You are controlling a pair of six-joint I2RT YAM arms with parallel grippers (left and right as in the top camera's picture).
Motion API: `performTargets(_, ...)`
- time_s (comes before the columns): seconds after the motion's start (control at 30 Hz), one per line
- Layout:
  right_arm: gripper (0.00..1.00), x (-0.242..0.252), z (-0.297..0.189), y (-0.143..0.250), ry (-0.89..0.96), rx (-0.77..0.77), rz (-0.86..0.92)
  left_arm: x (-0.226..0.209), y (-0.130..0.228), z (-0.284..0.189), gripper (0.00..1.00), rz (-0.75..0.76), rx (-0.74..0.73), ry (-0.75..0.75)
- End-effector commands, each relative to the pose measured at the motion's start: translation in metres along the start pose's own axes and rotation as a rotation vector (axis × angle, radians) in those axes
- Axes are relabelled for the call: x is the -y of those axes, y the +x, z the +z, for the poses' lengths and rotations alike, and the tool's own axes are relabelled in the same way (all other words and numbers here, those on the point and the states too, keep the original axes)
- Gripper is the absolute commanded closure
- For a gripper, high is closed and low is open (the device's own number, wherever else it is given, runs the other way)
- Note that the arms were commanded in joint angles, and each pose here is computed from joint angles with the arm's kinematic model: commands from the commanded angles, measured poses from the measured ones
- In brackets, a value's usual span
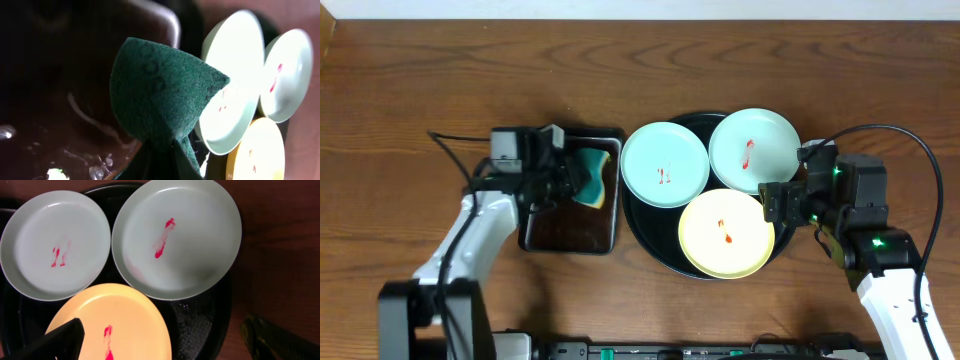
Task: Clean dirty plates on tray and stack at the side
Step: 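Lift the sponge out of the basin with the left gripper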
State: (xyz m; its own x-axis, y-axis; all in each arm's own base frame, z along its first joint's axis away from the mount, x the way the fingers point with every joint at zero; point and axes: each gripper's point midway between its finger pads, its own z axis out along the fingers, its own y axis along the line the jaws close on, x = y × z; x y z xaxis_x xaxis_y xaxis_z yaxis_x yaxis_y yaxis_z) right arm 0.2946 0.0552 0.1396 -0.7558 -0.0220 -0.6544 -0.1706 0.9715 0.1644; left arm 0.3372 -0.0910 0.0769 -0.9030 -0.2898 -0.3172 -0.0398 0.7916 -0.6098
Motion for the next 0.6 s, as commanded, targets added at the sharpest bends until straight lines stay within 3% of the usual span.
performTargets(0.0,0.01,-0.006,-0.002,-0.005,-0.014,0.010,-0.003,0.014,-0.013,-0.019,0.93,0.130,0.065,0.041)
performTargets(0.23,0.01,-0.006,-0.002,-0.005,-0.014,0.009,-0.003,0.037,-0.017,-0.043,0.93,0.257,0.098,0.225)
performTargets(0.57,0.01,-0.006,-0.001,-0.005,-0.015,0.009,-0.003,0.042,-0.025,-0.073,0.93,0.294,0.150,0.406)
